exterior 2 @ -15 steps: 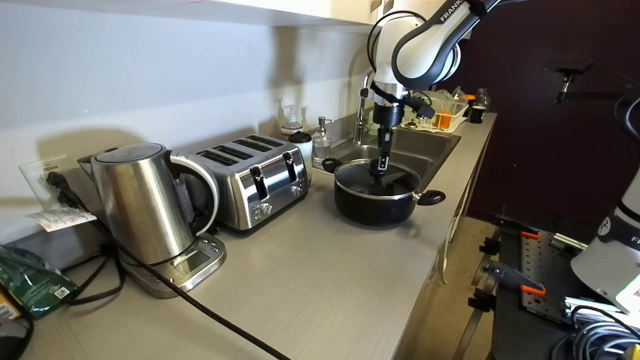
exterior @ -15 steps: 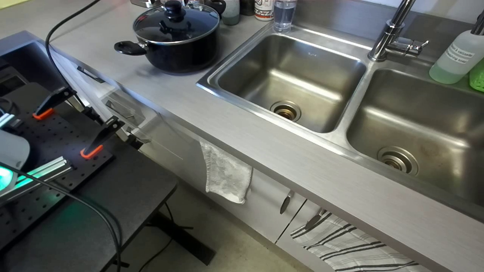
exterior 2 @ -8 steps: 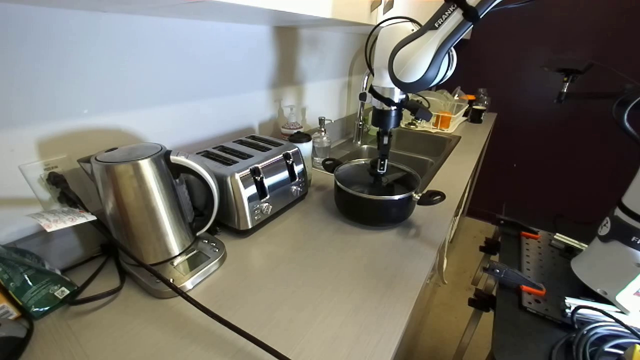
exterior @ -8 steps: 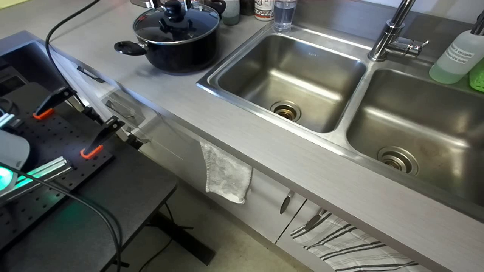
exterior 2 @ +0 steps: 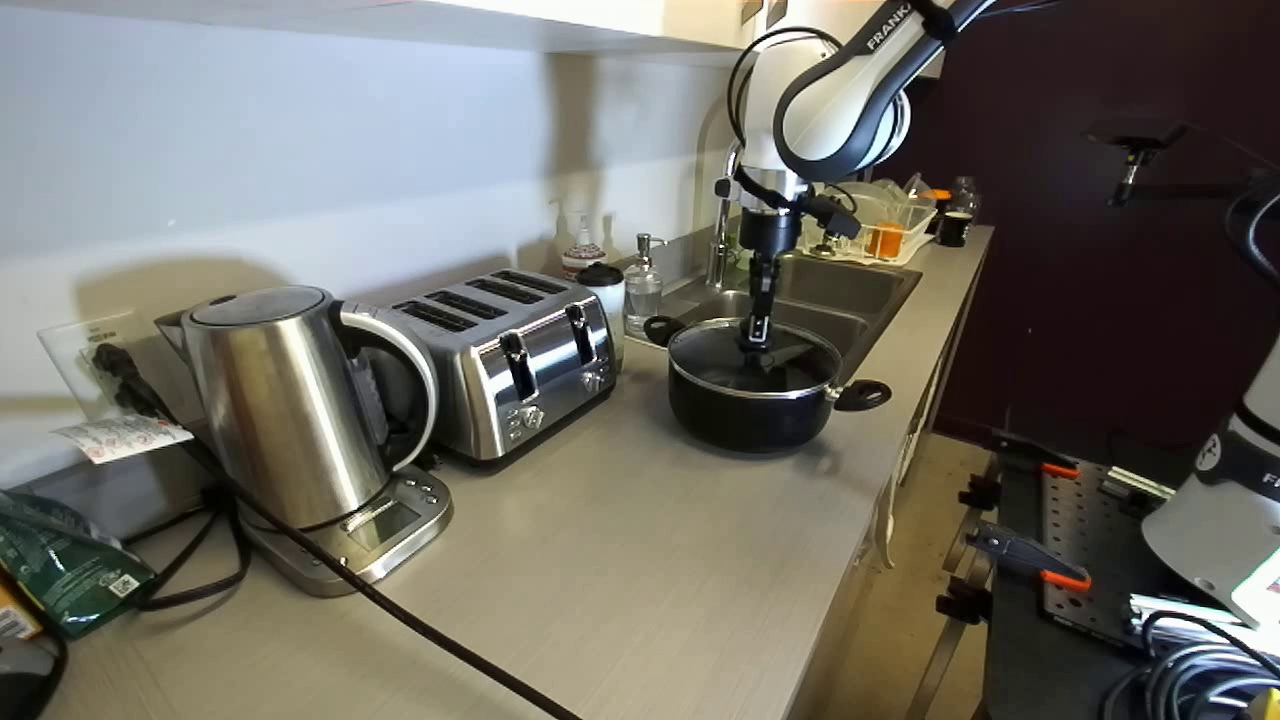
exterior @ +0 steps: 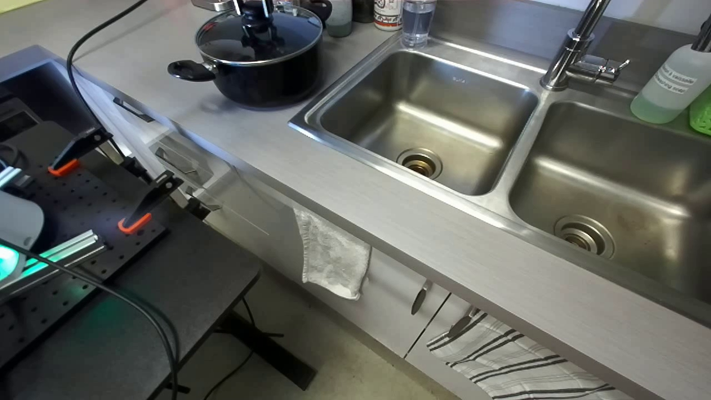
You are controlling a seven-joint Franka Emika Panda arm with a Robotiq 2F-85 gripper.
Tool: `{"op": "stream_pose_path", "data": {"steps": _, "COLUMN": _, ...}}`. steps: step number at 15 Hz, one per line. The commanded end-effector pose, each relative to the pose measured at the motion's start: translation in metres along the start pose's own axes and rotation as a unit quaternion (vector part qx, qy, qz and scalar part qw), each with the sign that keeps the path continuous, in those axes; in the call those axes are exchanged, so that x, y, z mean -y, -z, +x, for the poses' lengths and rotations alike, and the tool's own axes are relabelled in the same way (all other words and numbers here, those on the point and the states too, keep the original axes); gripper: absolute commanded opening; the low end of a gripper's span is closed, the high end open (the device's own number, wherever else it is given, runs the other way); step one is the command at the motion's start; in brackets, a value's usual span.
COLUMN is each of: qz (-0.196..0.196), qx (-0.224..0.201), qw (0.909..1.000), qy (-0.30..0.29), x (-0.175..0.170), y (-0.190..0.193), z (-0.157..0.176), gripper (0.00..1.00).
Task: Take the lid off the pot and place it to the left of the pot
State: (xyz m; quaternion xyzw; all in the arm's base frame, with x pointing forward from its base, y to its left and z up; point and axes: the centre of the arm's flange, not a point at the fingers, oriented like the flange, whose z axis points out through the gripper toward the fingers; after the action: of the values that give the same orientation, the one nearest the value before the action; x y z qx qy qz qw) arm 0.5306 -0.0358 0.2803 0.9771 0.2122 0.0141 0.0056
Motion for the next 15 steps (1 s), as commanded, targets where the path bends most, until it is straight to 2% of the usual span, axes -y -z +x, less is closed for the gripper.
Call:
{"op": "stream_pose_path", "data": {"steps": 1, "qz": 0.000, "qx": 0.003, "qw": 1.0000, "qy": -0.001, "x": -0.001, "y": 0.002, "z": 0.004, "gripper": 0.25}}
{"op": "stream_pose_path", "data": {"steps": 5, "qz": 0.001, "qx": -0.004, "qw": 1.0000, "qy": 0.005, "x": 0.004, "y": 0.012, "z": 0.002, "gripper": 0.25}}
{"op": "stream_pose_path", "data": {"steps": 15, "qz": -0.011, "qx": -0.037, "qw": 0.9981, "qy": 0.049, "x": 0.048, "y": 0.080, "z": -0.013, "gripper": 0.25}}
